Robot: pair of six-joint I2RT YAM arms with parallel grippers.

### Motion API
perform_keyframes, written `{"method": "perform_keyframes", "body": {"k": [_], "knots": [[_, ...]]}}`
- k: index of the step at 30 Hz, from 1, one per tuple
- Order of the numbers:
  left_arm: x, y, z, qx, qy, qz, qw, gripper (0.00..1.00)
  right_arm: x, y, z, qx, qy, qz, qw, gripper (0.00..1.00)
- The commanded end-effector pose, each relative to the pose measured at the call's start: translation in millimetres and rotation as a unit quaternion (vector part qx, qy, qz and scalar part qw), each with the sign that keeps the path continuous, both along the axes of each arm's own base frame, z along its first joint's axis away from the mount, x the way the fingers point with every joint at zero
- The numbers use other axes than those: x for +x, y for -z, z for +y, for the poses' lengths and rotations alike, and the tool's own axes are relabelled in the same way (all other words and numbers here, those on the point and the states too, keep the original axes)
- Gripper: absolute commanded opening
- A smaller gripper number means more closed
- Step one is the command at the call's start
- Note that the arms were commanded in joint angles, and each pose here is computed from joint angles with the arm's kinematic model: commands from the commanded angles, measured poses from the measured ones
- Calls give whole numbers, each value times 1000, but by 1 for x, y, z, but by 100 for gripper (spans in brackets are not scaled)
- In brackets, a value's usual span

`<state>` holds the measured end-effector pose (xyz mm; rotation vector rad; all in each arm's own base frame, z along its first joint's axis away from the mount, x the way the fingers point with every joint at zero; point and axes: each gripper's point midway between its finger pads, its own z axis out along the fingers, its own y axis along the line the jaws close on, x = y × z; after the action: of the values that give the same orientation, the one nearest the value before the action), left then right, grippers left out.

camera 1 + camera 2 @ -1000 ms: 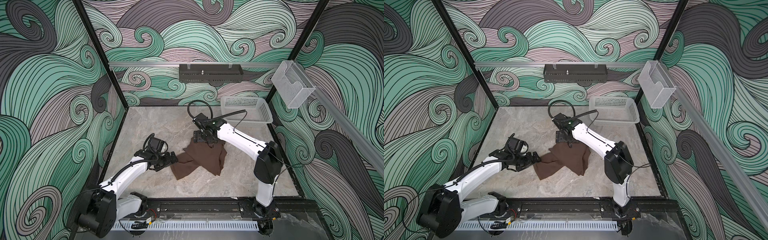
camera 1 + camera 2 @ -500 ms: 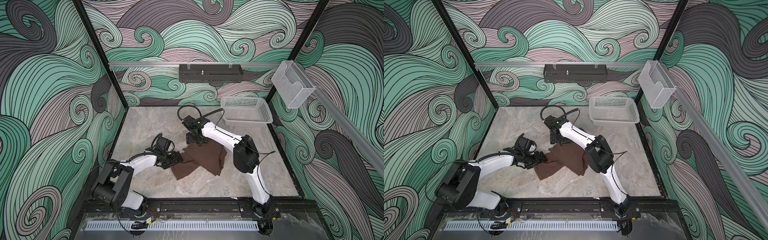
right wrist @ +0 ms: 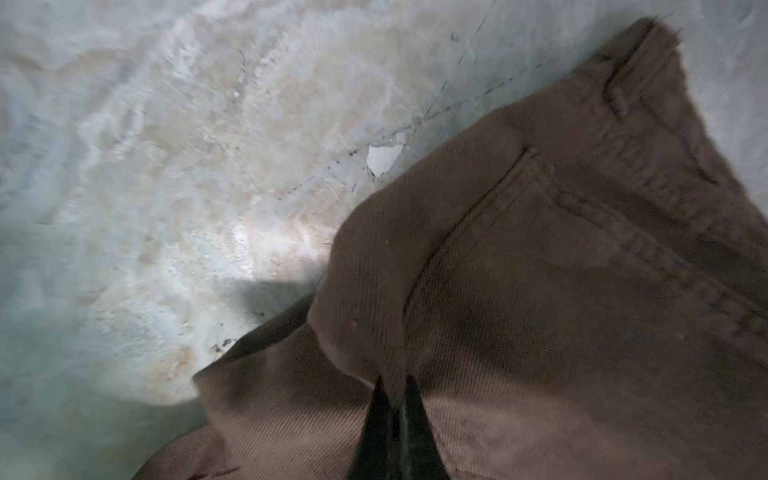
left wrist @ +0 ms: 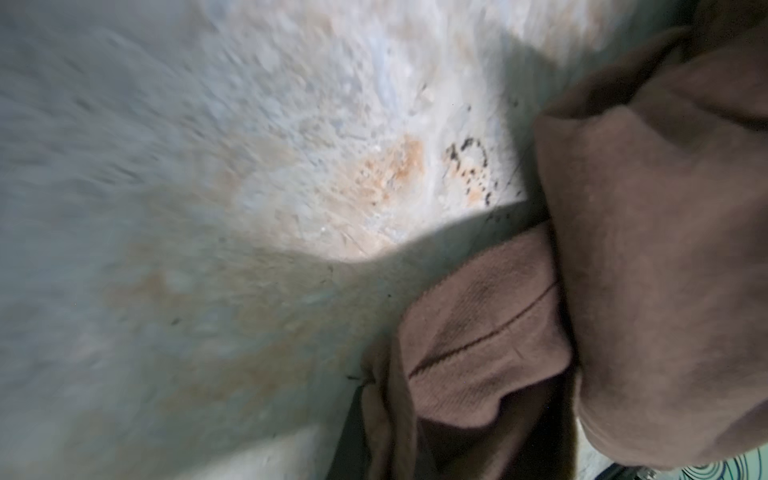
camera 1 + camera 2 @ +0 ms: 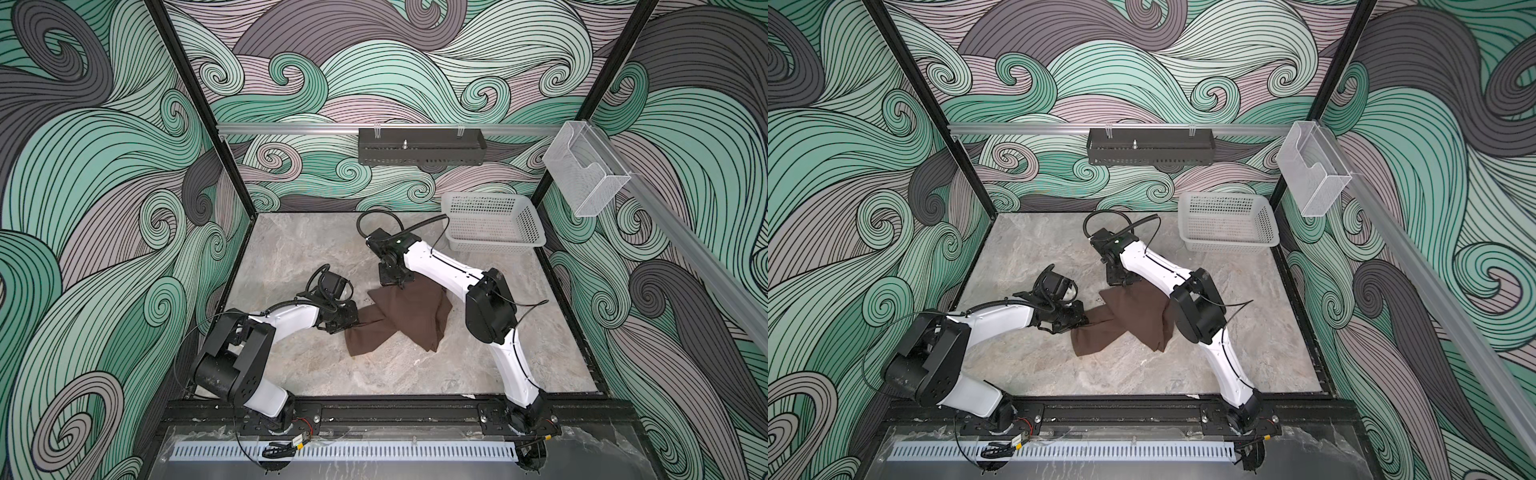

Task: Fold and stack the trousers
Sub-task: 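Pull the grippers apart to stretch the trousers lengthwise across the table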

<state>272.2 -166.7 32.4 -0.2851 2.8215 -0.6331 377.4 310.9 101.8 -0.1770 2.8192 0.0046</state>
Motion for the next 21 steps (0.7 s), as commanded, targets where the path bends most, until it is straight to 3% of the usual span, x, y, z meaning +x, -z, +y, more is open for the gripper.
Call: {"method": "perform_keyframes", "body": {"k": [1,8,11,16,20,21], "knots": [[17,-48,29,66,-10,-60,996,0,6,-83,-15,51,1,-64,997,0],[51,-155,104,130,-71,-173,974,0,-3,-195,-53,149,2,-163,975,0],[58,-191,141,149,-106,-217,959,0,-15,-215,-84,173,19,-197,965,0],[55,-201,177,196,-125,-209,950,0,-37,-182,-135,180,61,-231,954,0],[46,-178,187,197,-140,-174,955,0,-57,-117,-183,162,128,-199,958,0],[43,-172,187,194,-141,-166,957,4,-63,-100,-195,156,147,-191,958,0]]}}
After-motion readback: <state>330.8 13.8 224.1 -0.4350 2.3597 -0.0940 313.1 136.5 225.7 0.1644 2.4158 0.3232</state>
